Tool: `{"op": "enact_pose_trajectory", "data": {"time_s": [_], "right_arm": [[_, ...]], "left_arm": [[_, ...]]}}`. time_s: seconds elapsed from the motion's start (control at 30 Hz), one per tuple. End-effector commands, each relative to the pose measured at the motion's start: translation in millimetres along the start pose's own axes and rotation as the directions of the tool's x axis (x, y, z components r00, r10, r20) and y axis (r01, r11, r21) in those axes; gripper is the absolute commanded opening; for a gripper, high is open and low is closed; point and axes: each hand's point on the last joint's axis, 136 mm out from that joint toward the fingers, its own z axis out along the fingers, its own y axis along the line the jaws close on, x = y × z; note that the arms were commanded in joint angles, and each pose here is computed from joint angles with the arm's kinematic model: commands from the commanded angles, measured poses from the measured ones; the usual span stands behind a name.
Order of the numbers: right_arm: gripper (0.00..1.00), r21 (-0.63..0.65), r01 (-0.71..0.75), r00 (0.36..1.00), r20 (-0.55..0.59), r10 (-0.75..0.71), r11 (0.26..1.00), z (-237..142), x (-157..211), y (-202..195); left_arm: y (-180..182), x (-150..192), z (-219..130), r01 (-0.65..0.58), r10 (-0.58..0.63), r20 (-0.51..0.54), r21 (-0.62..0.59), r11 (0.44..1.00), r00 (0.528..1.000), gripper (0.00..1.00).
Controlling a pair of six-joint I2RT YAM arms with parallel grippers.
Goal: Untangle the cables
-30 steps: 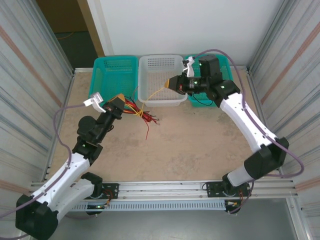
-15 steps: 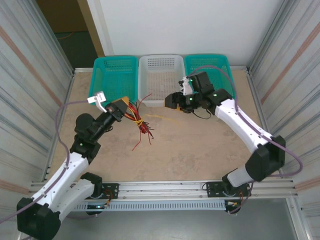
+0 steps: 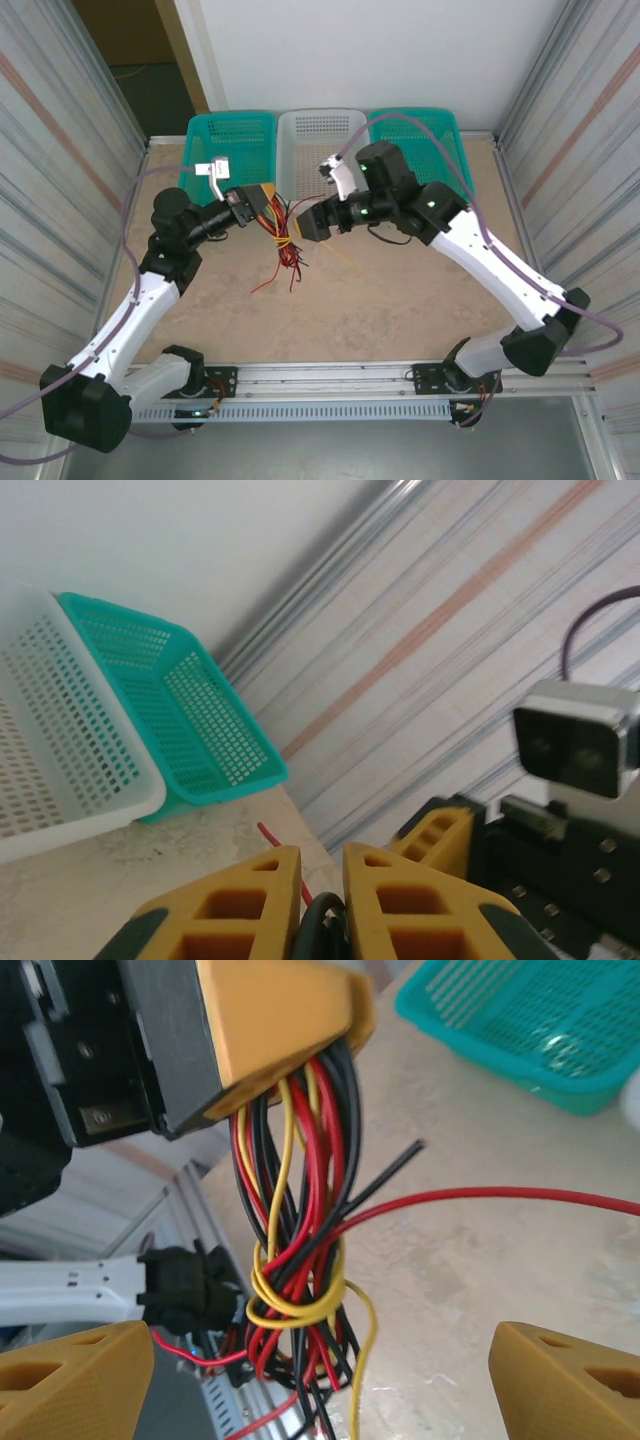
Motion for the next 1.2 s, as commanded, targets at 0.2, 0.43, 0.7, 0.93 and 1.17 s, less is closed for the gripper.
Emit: {"op": "enact_pose_trajectory", "data": {"time_s": [0.2, 0.43, 0.7, 0.93, 1.17], "right_arm": [[0.88, -0.172, 0.010, 0.999, -0.035, -0.017, 0.985, 32, 7, 14], [0.78, -0.276, -0.029, 0.998, -0.055, 0.014, 0.961, 45, 14, 27], [0.25, -0.243, -0.043, 0.999, -0.042, 0.034, 0.969, 44, 13, 18], [0.19, -0.138, -0.047, 0.999, -0.032, 0.043, 0.989, 35, 11, -8], [0.19, -0.106, -0.035, 0.998, -0.046, 0.030, 0.994, 32, 15, -17]], "left_arm": [[-34, -22, 0, 0.019, -0.029, 0.062, 0.159, 0.987, 0.998, 0.00], [-39, -31, -3, 0.055, -0.082, 0.124, 0.213, 0.976, 0.989, 0.00], [-24, -30, -5, 0.093, -0.118, 0.157, 0.157, 0.983, 0.980, 0.00], [12, -13, -14, 0.101, -0.089, 0.095, -0.128, 0.987, 0.991, 0.72], [-9, 27, -21, 0.061, -0.070, -0.142, -0.069, 0.996, 0.987, 0.99]]}}
